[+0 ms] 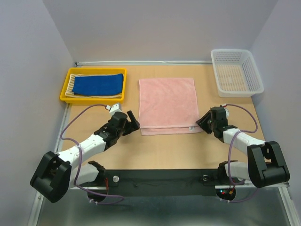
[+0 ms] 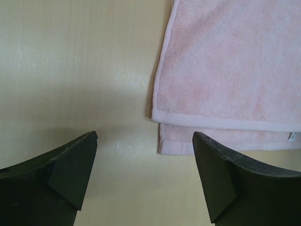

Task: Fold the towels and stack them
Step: Fold the towel

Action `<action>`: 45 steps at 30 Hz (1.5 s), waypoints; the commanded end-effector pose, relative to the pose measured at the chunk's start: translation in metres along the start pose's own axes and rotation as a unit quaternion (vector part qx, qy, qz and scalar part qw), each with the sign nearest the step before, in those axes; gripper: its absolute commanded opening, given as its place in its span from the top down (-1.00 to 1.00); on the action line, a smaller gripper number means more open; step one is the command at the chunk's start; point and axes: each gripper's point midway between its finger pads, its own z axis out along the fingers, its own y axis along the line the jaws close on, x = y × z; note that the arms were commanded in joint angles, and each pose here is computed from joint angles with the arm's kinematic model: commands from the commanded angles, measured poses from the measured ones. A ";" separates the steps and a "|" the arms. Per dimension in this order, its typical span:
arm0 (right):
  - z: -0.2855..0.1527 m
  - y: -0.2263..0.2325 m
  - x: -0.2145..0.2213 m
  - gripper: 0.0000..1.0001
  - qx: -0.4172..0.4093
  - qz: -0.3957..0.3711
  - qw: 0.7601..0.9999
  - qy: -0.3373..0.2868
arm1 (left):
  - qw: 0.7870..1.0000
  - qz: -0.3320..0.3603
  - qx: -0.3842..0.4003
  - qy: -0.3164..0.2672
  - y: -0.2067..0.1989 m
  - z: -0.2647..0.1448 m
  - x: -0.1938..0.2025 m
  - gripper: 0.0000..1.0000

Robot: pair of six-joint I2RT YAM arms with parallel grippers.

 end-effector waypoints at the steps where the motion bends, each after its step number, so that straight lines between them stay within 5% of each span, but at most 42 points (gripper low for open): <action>1: 0.003 0.005 -0.011 0.14 -0.007 0.005 1.000 -0.024 | 1.000 -0.004 0.020 -0.020 -0.018 -0.002 -0.015 -0.87; 15: -0.005 0.044 -0.027 0.53 -0.073 -0.003 0.997 -0.030 | 1.000 0.005 0.022 -0.014 -0.025 0.000 -0.012 -0.87; 21: -0.018 0.058 -0.045 0.52 -0.095 -0.007 0.993 -0.063 | 1.000 0.005 0.020 -0.012 -0.024 0.001 -0.011 -0.87; 45: 0.006 0.006 -0.009 0.20 -0.016 -0.004 1.000 -0.021 | 1.000 0.015 0.016 0.001 -0.027 0.004 -0.003 -0.87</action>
